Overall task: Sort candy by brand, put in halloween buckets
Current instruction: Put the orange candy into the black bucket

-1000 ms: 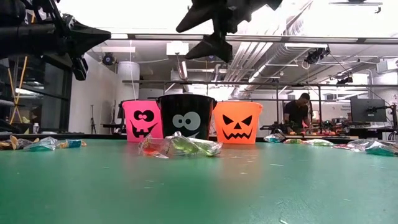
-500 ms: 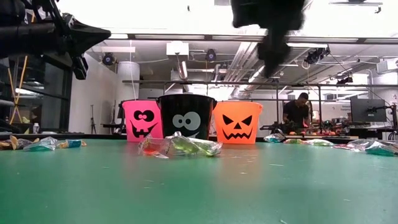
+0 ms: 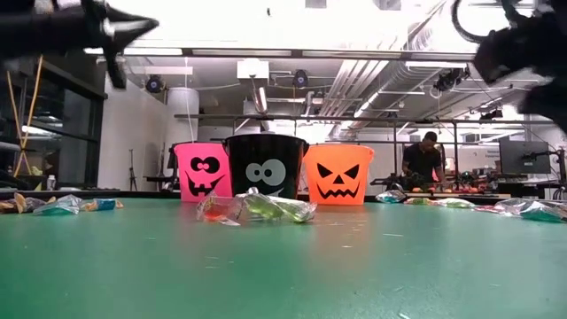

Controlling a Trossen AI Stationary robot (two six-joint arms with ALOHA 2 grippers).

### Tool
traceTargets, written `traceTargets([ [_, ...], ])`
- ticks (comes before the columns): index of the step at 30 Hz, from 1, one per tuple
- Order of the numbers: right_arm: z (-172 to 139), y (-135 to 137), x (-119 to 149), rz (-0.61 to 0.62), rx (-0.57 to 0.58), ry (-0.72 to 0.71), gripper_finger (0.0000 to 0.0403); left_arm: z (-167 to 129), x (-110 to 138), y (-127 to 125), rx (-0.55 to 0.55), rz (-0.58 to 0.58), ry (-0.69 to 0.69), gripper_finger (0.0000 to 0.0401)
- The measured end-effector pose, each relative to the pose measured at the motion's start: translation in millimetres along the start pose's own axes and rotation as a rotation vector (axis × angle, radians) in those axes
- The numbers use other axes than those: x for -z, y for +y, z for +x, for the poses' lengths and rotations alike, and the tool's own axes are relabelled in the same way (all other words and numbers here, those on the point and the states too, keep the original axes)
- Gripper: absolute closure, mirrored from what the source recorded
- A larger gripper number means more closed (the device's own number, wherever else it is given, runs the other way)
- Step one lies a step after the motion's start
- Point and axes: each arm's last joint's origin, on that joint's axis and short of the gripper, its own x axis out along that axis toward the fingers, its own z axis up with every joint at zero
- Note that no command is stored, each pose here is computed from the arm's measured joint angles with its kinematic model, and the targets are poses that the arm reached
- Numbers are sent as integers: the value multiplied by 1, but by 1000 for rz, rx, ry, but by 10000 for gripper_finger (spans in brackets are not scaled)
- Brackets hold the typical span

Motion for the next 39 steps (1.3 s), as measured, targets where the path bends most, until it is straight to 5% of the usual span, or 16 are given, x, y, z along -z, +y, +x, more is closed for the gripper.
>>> traceTargets([
  [3, 0, -8, 10, 122, -113, -91, 128, 23, -14, -24, 2, 77, 127, 359],
  [6, -3, -9, 12, 223, -207, -135, 128, 49, -17, -46, -38, 131, 403, 334],
  [10, -3, 5, 22, 280, -261, -30, 128, 70, -6, -62, -136, 200, 815, 306],
  [15, 1, 42, 43, 341, -242, 61, 128, 79, 18, -70, -167, 268, 1034, 296],
  [22, 33, 84, 58, 524, -102, 139, 128, 68, 45, -60, -292, 329, 1130, 295],
  [31, 84, 104, 43, 561, 66, 140, 133, 68, 43, -55, -424, 459, 1009, 295],
  [39, 97, 112, 36, 564, 138, 157, 222, 68, 43, -54, -435, 476, 998, 295],
])
